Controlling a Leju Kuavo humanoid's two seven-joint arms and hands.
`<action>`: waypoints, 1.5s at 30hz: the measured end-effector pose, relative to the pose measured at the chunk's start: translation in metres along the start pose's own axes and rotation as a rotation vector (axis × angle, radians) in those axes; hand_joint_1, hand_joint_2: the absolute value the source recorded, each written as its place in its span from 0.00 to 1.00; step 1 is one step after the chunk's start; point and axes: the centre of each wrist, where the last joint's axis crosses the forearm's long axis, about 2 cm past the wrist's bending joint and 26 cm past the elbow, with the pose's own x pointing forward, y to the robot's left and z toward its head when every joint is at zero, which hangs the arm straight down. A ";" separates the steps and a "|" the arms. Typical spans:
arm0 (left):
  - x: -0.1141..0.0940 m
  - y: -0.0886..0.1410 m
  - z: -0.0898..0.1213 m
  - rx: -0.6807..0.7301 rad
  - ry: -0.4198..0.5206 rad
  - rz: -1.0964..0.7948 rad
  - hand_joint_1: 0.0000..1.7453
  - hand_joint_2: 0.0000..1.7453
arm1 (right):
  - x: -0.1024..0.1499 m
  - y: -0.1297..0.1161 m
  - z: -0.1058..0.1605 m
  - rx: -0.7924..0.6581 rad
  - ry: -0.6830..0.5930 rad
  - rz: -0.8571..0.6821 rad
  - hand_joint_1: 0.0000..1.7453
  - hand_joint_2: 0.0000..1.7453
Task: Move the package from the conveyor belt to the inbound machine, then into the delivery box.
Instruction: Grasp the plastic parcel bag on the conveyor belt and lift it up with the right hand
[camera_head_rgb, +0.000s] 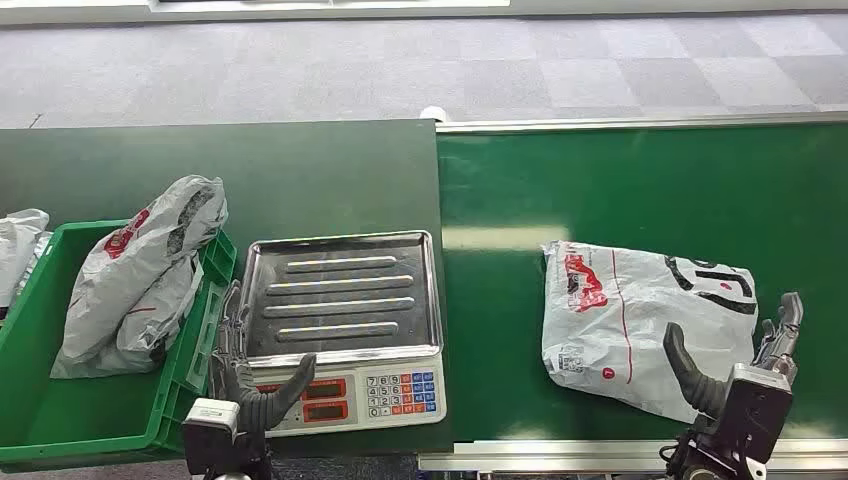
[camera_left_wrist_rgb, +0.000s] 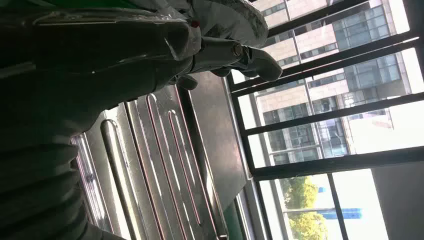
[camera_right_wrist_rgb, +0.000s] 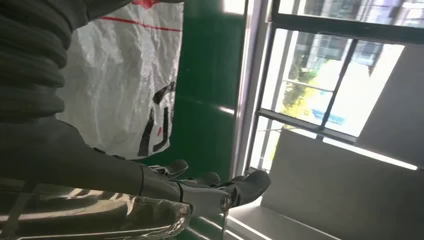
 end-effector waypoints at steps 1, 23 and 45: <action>0.000 0.000 0.000 0.001 0.001 0.001 0.00 1.00 | -0.003 0.000 -0.002 0.010 0.028 0.025 0.00 1.00; 0.000 -0.007 0.000 -0.003 0.023 0.010 0.00 1.00 | -0.081 0.018 -0.023 0.464 0.540 0.294 1.00 1.00; 0.005 -0.009 -0.002 -0.013 -0.075 0.011 0.00 1.00 | -0.003 -0.002 -0.024 0.004 -0.135 0.109 1.00 1.00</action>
